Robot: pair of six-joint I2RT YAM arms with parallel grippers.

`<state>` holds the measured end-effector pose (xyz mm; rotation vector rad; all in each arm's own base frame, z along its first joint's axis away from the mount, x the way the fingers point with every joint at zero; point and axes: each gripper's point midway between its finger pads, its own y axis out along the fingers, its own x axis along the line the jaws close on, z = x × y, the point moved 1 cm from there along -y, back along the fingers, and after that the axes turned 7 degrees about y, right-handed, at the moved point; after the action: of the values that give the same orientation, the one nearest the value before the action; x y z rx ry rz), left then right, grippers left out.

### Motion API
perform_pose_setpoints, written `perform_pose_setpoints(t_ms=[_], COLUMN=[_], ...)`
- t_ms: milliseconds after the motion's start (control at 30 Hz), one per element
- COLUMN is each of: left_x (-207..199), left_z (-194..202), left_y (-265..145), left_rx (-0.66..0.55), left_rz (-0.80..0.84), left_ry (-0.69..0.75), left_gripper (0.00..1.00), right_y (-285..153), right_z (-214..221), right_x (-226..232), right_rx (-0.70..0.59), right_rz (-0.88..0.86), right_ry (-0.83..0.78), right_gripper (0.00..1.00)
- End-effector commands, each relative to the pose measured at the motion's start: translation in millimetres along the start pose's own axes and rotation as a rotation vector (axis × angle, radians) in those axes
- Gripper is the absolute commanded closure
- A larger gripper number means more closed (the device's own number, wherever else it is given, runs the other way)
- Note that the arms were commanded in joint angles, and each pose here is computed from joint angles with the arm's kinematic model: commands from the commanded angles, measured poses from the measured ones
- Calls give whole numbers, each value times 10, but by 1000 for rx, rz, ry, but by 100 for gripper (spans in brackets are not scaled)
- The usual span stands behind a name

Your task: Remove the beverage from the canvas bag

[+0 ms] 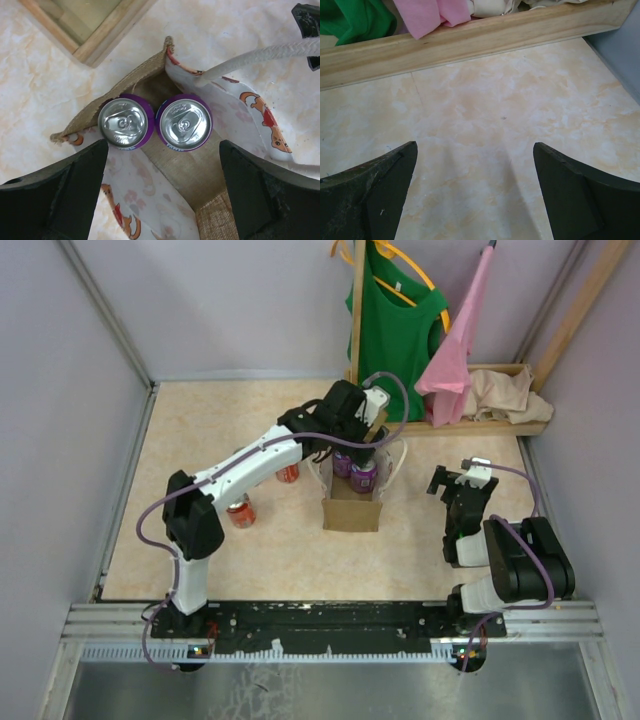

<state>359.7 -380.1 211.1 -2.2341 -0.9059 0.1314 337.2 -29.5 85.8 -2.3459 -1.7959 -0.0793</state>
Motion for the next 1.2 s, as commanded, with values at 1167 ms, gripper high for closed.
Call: perform_pose_setpoints(t_ms=[1167], left_x=[-512], left_z=[462], left_y=[669], left_rx=[77], left_rz=[324], left_ry=[323], left_gripper=[11], right_y=[78], right_z=[-240], right_x=[47], right_rx=[-84], right_rz=[-4], right_ry=[17], right_gripper=[1])
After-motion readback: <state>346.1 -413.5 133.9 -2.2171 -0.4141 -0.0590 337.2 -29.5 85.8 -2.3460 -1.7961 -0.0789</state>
